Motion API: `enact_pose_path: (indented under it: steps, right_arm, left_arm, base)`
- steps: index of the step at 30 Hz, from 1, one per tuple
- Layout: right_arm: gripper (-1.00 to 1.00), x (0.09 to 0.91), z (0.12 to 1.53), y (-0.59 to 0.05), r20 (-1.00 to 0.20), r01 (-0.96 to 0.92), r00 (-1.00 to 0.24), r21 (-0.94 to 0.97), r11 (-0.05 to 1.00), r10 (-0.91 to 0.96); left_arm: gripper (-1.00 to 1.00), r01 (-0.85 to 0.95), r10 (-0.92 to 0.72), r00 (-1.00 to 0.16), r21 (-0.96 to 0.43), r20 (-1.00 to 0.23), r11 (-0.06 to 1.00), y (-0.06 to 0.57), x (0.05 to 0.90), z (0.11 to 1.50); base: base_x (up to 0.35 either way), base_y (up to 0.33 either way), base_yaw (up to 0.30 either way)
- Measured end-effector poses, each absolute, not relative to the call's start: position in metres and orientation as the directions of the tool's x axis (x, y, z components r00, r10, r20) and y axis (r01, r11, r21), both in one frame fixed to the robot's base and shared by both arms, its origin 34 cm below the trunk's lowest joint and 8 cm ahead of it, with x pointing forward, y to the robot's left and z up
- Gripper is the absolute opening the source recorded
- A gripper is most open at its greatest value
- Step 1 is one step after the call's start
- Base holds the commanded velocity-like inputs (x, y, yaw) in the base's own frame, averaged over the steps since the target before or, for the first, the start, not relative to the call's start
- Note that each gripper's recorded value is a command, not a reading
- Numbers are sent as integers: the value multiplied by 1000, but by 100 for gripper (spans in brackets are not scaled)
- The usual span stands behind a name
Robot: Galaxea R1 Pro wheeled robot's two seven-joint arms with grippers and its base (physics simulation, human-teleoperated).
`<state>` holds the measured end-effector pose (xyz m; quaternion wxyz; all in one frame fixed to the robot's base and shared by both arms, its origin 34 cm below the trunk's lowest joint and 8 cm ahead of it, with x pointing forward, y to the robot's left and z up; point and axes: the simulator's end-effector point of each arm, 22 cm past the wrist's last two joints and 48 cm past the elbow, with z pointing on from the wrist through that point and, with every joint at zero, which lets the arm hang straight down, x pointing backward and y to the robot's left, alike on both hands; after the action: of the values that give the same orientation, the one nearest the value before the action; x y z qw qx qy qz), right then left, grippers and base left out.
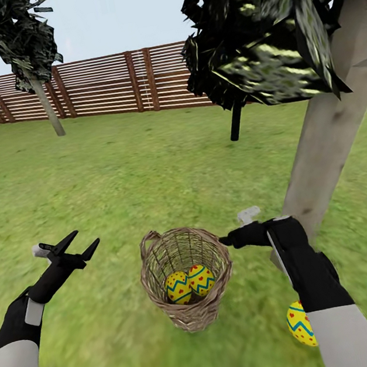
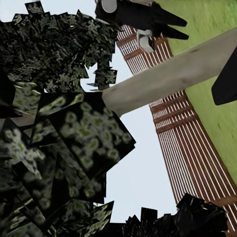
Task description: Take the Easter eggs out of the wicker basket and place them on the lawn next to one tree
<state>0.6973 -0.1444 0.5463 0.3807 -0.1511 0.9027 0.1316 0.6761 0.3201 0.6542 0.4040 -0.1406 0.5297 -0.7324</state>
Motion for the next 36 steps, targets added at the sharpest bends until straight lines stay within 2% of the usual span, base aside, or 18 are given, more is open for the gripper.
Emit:
enact_pose_path:
  steps: [5,10,22,29,36]
  right_arm:
    - [100,699,526,-155,-690,-308,-696,41,950,-196]
    - [100,698,522,-157,-683,-300,-704,40,953,-193]
    - [100,699,524,-157,-686,-300,-702,39,953,-193]
    - [100,698,524,-156,-686,-301,-702,42,953,-191]
    - [100,698,522,-155,-682,-301,-706,45,953,-190]
  left_arm:
    - [100,449,-742,-632,-886,-225,-114,320,675,659]
    - [100,450,-743,-631,-886,-224,-115,320,675,658]
    - [100,444,-736,-641,-888,-221,-120,314,675,657]
    - [100,450,-739,-635,-885,-223,-119,316,675,658]
    - [100,448,-738,-638,-886,-222,-121,315,675,658]
  base:
    - [0,0,0]
    - [0,8,0]
    - [0,169,0]
    - [0,38,0]
    - [0,253,-15]
